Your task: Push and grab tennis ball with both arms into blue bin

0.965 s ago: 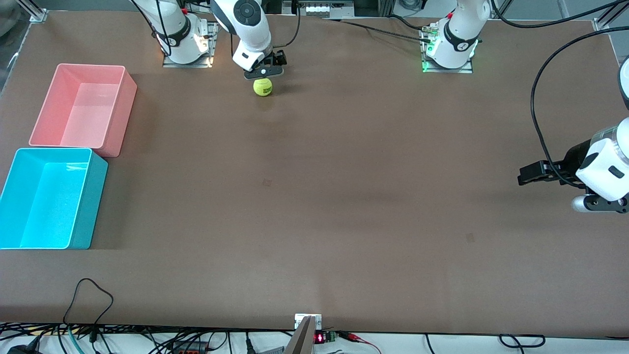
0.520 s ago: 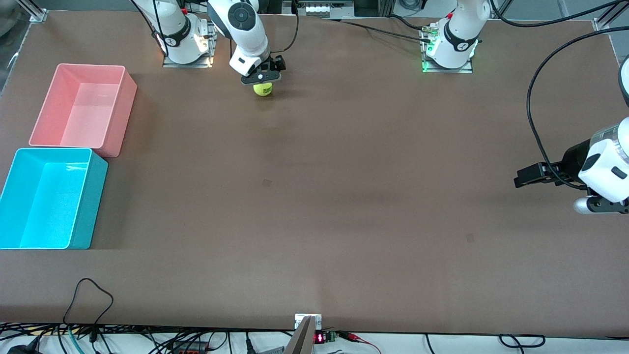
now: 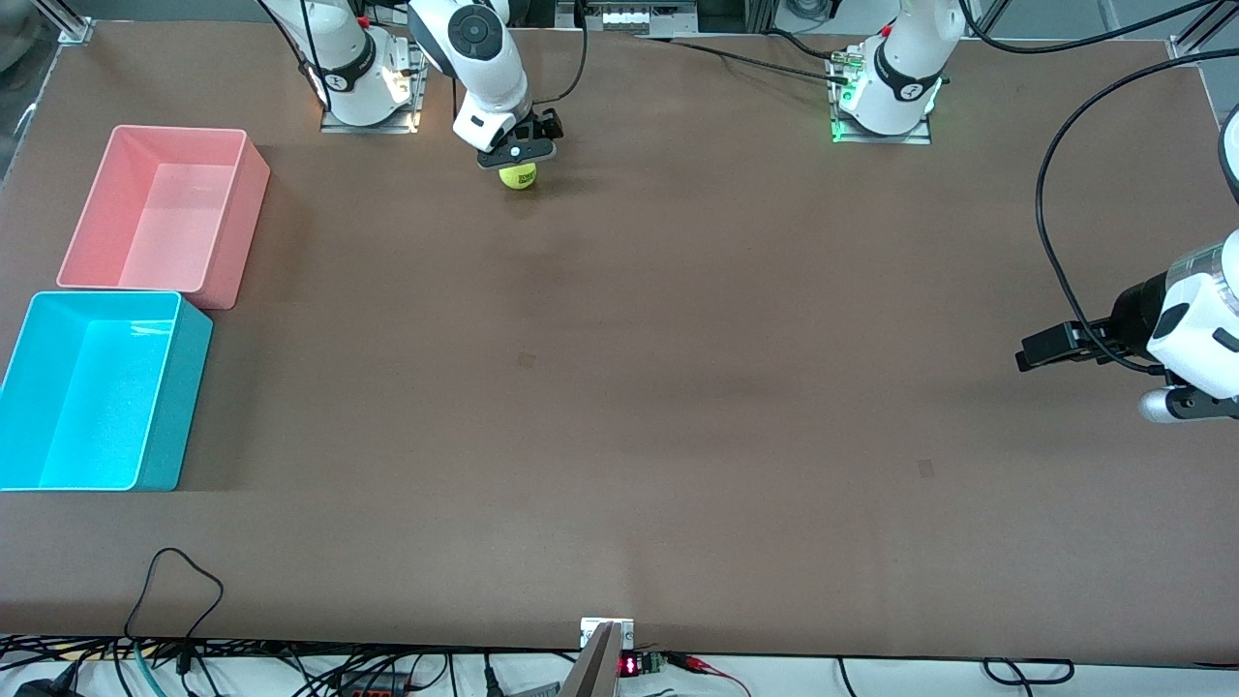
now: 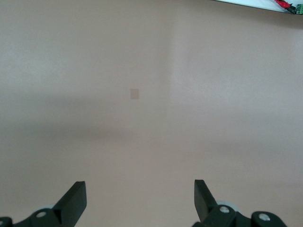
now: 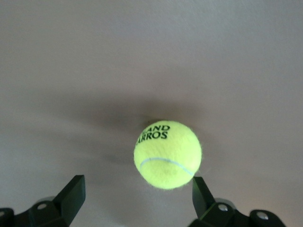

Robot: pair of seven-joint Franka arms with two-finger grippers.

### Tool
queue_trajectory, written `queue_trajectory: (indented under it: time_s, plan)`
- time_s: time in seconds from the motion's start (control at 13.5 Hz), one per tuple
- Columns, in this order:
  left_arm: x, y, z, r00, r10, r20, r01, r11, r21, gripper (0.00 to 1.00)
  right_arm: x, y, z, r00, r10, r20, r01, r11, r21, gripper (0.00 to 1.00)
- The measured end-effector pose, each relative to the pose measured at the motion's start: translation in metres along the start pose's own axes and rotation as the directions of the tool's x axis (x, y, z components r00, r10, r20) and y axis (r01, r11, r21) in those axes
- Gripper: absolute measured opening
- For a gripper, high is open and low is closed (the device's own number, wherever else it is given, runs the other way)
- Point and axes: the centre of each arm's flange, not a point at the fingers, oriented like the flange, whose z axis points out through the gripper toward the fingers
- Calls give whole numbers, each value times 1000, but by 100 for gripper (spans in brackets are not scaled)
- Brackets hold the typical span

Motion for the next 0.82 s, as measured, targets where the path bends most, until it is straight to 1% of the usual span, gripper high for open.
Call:
queue_trajectory:
  time_s: [0.3, 0.45, 0.52, 0.82]
  plan:
    - [0, 0, 0, 1000, -4, 1, 4, 1000, -10, 100, 12, 0, -7, 995, -79, -66, 79, 997, -8, 100]
    - [0, -1, 0, 1000, -7, 1, 7, 1000, -10, 100, 22, 4, -6, 990, -114, -86, 114, 993, -14, 100]
    - [0, -2, 0, 1000, -8, 1, 8, 1000, -10, 100, 28, 7, -4, 988, -131, -84, 130, 991, -20, 100]
    - [0, -1, 3, 1000, -8, 9, 8, 1000, -9, 100, 36, 15, 12, 984, -172, -44, 171, 985, -26, 100]
